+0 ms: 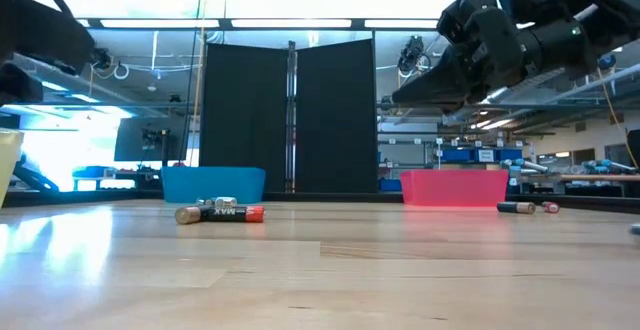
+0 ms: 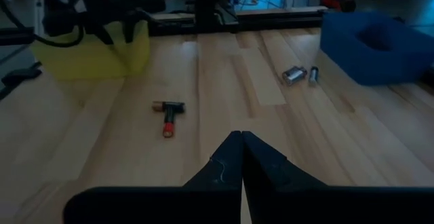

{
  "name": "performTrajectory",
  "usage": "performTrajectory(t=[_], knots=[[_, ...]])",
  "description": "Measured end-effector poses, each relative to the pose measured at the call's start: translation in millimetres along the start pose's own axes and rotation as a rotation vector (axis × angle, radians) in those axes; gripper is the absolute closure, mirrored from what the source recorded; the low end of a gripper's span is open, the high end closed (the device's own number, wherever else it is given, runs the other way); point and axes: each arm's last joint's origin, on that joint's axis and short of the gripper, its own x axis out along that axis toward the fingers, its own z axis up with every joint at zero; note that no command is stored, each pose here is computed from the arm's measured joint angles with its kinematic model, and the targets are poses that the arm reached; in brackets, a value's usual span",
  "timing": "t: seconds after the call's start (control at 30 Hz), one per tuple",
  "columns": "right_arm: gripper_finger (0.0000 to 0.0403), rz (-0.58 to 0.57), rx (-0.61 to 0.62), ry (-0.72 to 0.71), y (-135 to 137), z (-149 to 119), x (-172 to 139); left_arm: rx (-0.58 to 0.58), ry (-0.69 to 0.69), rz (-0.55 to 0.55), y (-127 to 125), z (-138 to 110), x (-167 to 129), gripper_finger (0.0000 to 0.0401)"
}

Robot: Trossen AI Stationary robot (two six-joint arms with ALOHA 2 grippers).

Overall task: Sort batteries
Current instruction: Put the black-brown battery into the yellow bin, then put the silver battery into the blue bin

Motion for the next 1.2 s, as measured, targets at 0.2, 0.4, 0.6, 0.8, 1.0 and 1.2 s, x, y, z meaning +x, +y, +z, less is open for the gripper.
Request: performTrajectory(t=[0.2,0.4,0.6,0.8,1.0,1.2], knots=[[0.0389,0.003,-0.017,-0.009,0,3,1,0.002,0.041,0.032,-2,2,-16,0.0246],[0.0390,0.003,-0.018,-0.012,0,4,1,0.025,0.012,0.102,-7,9,-57,0.0258],[0.0388,0.004,-0.029,-0.020,0,4,1,0.055,-0.262,-0.011,-11,38,-86,0.0353],[0.0389,0.004,-0.045,-0.036,1,6,1,0.140,-0.480,-0.028,-3,82,-85,0.0391],[0.0386,-0.052,-0.038,-0.050,-1,7,1,0.197,-0.740,-0.125,15,132,-58,0.0397],[0.0389,-0.185,-0.016,-0.058,-5,7,0,0.150,-0.968,-0.220,45,159,-33,0.0397]])
